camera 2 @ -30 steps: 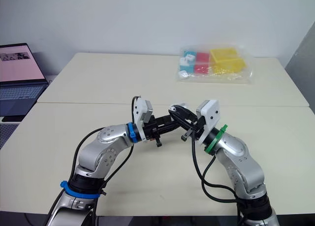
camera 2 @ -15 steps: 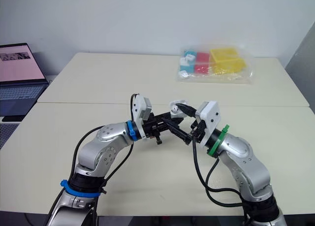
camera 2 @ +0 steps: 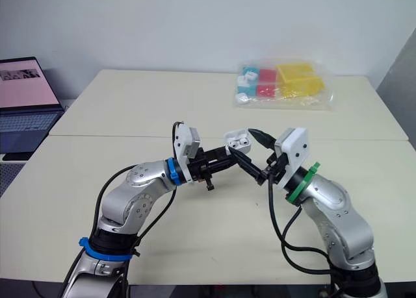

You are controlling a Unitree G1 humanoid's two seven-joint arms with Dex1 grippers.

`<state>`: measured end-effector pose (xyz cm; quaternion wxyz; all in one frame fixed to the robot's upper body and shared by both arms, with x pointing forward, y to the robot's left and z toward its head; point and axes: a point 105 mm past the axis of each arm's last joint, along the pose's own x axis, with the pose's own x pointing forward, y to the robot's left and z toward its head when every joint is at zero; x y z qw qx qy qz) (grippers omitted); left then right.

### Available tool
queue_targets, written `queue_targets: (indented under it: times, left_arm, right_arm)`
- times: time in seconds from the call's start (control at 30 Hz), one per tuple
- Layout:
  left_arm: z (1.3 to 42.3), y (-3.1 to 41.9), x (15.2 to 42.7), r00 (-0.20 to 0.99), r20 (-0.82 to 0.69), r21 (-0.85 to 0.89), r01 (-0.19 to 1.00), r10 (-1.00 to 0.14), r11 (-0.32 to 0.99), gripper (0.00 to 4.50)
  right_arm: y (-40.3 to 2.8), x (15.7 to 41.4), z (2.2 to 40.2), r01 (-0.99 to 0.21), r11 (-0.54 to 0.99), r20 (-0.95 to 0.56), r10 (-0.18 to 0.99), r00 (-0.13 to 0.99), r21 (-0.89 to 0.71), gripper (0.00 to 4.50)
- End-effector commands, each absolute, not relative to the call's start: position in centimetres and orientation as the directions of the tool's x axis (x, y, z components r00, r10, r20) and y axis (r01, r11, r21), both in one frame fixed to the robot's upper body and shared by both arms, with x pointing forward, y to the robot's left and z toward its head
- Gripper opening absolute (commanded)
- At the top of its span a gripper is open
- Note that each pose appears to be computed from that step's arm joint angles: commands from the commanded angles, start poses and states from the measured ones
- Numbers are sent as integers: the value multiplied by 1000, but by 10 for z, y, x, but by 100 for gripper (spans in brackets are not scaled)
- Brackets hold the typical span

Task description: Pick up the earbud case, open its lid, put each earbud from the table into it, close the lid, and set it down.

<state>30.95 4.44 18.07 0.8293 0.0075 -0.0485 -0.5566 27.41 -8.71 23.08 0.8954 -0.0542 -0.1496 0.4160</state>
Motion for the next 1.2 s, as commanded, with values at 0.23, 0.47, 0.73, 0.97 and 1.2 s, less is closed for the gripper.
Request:
queue_targets:
  times: [0.23,0.47,0.73,0.97,1.2]
  left_arm:
    - [186,43,300,323,83,130,935,-943,331,78]
    - [181,38,296,280,62,164,944,-958,287,78]
    - [174,34,287,232,30,188,954,-972,233,78]
    - [174,33,287,230,25,193,954,-973,230,78]
    - [174,34,288,236,21,196,952,-972,235,78]
  right_arm:
    - [-109,277,287,-774,499,118,861,495,-391,319]
    - [-109,312,290,-798,394,-74,876,476,-456,185]
    - [-87,325,275,-900,219,-283,898,337,-377,0]
    - [-87,328,254,-938,102,-434,866,247,-331,0]
    - [-88,318,248,-961,9,-485,862,148,-277,0]
